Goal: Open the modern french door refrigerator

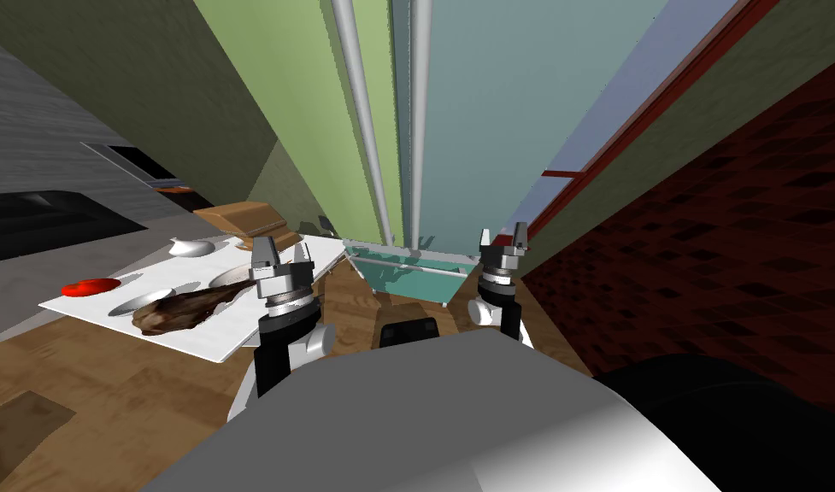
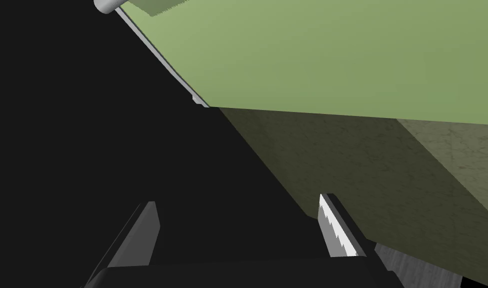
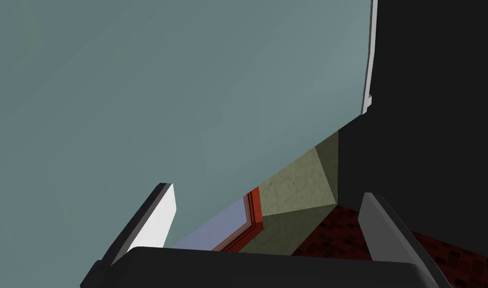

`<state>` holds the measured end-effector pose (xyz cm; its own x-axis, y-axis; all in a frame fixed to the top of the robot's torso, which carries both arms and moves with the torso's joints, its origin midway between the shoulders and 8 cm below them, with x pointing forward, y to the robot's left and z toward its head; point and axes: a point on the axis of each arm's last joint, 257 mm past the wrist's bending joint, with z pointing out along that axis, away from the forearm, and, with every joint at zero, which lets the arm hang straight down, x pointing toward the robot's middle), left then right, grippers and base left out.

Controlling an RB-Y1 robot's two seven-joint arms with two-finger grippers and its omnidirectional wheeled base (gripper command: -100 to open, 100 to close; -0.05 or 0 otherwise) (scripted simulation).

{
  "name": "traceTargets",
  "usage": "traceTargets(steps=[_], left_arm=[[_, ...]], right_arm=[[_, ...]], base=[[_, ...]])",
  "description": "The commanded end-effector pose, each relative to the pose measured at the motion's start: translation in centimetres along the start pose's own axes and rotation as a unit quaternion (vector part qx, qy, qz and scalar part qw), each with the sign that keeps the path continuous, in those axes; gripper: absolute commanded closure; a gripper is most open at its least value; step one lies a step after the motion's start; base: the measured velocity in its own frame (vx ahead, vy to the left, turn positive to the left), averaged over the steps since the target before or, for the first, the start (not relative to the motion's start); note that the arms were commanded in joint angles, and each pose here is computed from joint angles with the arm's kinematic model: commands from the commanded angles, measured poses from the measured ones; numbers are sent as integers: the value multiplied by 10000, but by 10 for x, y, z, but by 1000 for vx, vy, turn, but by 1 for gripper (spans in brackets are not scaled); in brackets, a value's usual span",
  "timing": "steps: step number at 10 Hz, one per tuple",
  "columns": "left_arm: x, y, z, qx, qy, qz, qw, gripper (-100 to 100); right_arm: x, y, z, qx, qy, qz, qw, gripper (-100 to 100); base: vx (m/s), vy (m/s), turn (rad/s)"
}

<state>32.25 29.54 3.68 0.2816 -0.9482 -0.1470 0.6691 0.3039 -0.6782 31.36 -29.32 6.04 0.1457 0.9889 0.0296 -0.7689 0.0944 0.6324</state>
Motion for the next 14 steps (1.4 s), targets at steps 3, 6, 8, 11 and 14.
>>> traceTargets(steps=[3,6,8,11,14], left_arm=[[0,0,0,1,0,0,10000,0],[0,0,0,2,0,0,10000,0],[0,0,0,2,0,0,10000,0],[0,0,0,-1,0,0,10000,0],[0,0,0,-2,-1,-1,10000,0]], right_arm=[[0,0,0,-1,0,0,10000,0],[0,0,0,-2,0,0,10000,0],[0,0,0,-2,0,0,10000,0],[7,-7,-1,97,376,-405,9984,-100],[12,-18,-3,228,784,-1010,9915,-100]], base=[[0,0,0],[0,0,0],[0,0,0],[16,32,-23],[44,100,-32]])
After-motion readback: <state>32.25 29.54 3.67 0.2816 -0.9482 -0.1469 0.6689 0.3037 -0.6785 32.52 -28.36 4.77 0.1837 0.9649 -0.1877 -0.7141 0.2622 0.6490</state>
